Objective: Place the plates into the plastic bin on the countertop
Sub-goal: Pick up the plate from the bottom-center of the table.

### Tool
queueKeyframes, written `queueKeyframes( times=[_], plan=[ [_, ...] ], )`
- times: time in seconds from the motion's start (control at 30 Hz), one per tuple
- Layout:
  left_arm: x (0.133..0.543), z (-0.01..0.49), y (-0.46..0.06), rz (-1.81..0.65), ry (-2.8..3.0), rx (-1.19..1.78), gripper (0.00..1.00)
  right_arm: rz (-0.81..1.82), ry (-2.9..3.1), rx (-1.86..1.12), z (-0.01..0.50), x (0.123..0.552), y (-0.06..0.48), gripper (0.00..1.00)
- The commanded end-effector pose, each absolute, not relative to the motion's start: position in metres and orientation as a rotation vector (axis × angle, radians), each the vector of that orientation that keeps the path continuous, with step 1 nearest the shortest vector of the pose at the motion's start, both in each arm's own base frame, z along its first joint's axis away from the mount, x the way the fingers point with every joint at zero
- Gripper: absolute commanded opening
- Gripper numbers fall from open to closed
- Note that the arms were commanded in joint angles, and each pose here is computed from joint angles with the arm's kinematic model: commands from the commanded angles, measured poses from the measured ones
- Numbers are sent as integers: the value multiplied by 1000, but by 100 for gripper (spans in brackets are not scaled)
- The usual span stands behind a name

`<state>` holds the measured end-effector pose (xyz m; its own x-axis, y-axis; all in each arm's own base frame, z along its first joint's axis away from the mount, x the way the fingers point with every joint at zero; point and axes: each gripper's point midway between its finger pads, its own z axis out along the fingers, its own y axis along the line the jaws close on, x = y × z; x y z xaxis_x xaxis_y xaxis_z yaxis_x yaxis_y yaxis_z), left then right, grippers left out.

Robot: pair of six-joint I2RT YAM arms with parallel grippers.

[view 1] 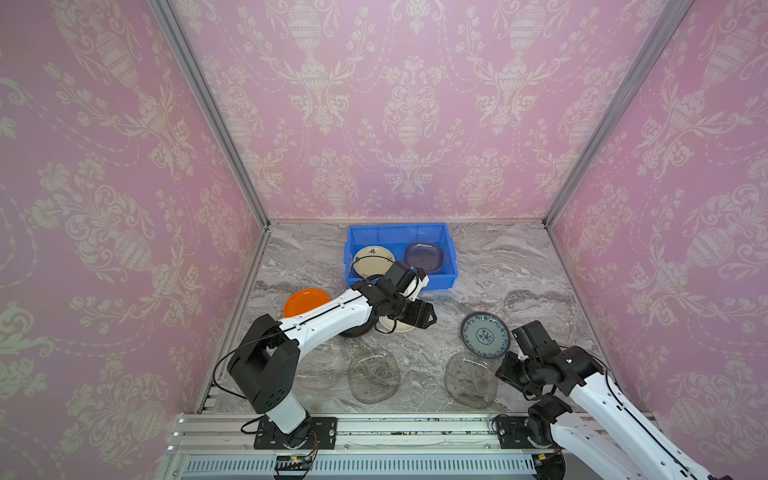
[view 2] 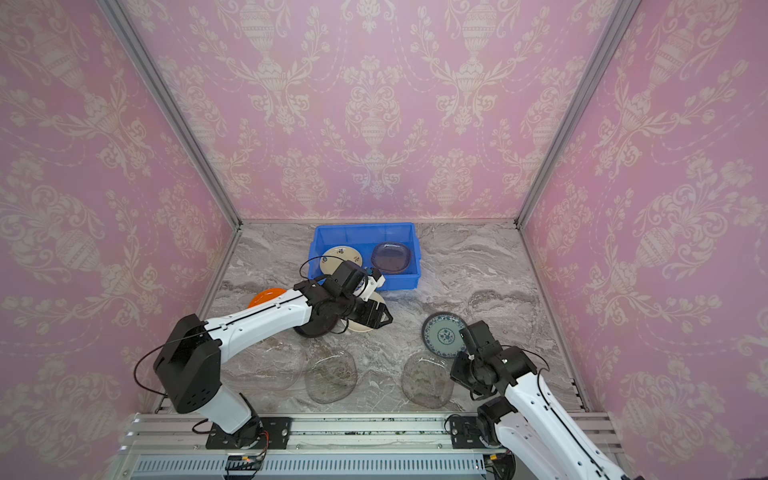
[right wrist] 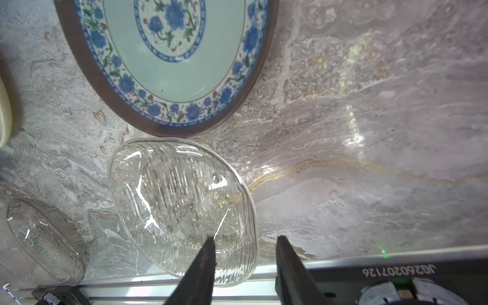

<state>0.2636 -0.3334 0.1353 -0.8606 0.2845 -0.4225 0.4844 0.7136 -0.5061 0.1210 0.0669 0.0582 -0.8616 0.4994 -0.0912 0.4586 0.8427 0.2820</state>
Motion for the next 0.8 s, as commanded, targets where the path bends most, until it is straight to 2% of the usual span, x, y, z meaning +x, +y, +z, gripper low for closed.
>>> queueKeyframes(
  times=[0.0,0.57,0.77],
  plan=[
    [260,136,-342,-974,2589,588,78,394,2861,836,48,116,68,41],
    [258,116,-346,-995,2616,579,77,481,2894,787,18,127,86,35],
    [258,115,-345,-989,2619,588,76,474,2904,773,17,129,87,25]
  ],
)
